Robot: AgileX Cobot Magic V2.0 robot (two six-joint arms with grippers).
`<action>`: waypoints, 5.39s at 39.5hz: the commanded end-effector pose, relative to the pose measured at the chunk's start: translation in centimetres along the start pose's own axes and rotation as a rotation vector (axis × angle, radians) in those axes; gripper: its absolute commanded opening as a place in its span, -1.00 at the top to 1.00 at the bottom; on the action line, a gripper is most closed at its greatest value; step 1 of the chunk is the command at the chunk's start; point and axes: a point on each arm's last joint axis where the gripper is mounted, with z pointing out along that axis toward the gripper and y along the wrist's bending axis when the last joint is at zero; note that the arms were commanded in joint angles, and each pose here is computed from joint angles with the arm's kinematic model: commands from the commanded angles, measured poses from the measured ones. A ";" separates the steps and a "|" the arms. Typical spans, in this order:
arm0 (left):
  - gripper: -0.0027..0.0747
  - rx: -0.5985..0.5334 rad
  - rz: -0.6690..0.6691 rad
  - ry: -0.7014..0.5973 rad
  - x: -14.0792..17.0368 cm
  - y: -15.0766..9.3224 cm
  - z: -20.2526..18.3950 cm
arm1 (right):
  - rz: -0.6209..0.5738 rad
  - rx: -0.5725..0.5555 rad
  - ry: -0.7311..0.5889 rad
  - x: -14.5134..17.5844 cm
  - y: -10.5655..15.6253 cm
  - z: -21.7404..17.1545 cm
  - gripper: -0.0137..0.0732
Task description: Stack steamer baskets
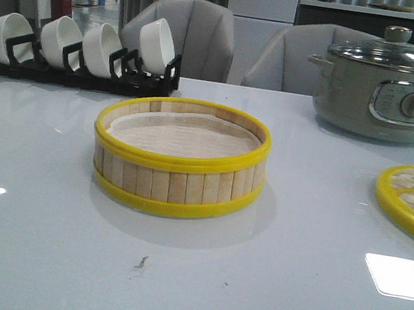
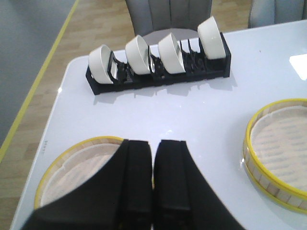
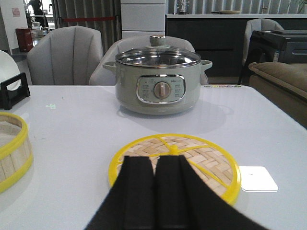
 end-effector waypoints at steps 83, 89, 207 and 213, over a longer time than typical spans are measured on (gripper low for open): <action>0.71 0.021 -0.014 -0.064 -1.3 -0.3 0.6 | 0.169 -0.022 0.418 -16.4 1.6 13.1 0.62; 0.71 0.023 -0.015 -0.059 -1.3 -0.3 0.8 | 0.169 -0.020 0.407 -16.4 1.6 13.3 0.62; 0.30 -0.045 -0.195 0.533 10.0 1.6 31.2 | 0.117 -0.013 0.493 -15.6 1.5 13.3 -0.17; 0.72 -0.045 -0.195 0.538 10.0 1.6 31.2 | 0.117 -0.013 0.494 -15.6 1.5 13.3 -0.17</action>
